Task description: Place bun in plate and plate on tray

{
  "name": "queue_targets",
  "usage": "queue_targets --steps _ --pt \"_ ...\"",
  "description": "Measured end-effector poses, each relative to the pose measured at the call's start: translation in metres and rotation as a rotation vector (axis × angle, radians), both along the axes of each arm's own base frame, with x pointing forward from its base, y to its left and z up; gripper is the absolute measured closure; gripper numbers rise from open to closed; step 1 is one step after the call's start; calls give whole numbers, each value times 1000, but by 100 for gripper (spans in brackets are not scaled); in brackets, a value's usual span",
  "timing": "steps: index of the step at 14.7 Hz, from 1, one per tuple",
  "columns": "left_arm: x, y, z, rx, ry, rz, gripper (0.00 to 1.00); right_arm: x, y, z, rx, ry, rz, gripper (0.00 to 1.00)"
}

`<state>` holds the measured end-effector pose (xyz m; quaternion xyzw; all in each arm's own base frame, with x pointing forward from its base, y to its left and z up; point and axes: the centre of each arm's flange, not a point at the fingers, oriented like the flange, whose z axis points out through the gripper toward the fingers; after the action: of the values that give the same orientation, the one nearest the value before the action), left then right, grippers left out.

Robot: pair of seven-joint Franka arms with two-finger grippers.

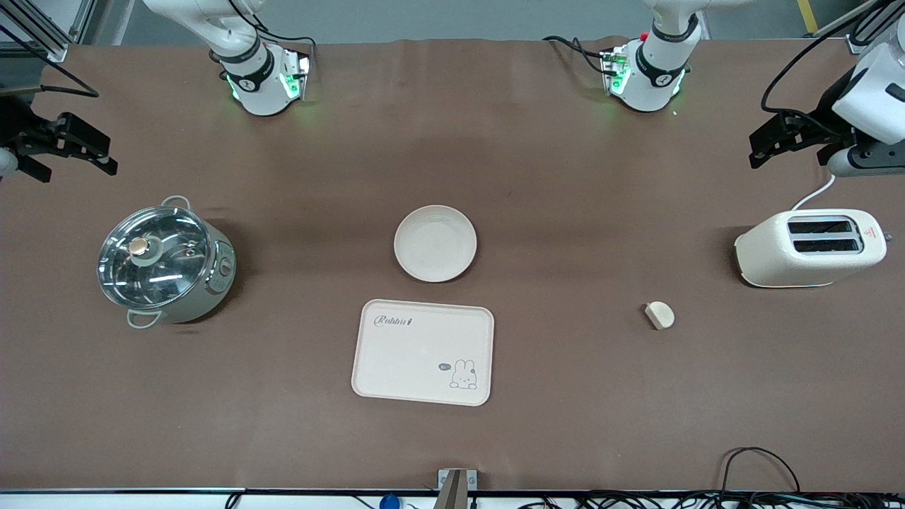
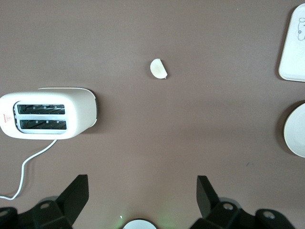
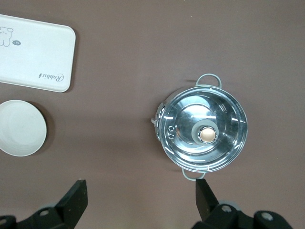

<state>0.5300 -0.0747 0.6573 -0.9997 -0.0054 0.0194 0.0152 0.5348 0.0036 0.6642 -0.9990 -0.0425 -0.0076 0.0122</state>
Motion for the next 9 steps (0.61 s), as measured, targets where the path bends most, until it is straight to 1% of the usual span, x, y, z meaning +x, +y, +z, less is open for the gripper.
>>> queue_targets --steps 5,7,9 --pt "3 0 -2 -1 2 -1 0 1 -10 0 -1 -6 -19 0" --pt "15 1 -15 -6 17 0 0 -3 -4 1 -1 9 -17 0" --pt "40 3 -45 -10 23 8 0 -7 7 4 -1 18 -24 0"
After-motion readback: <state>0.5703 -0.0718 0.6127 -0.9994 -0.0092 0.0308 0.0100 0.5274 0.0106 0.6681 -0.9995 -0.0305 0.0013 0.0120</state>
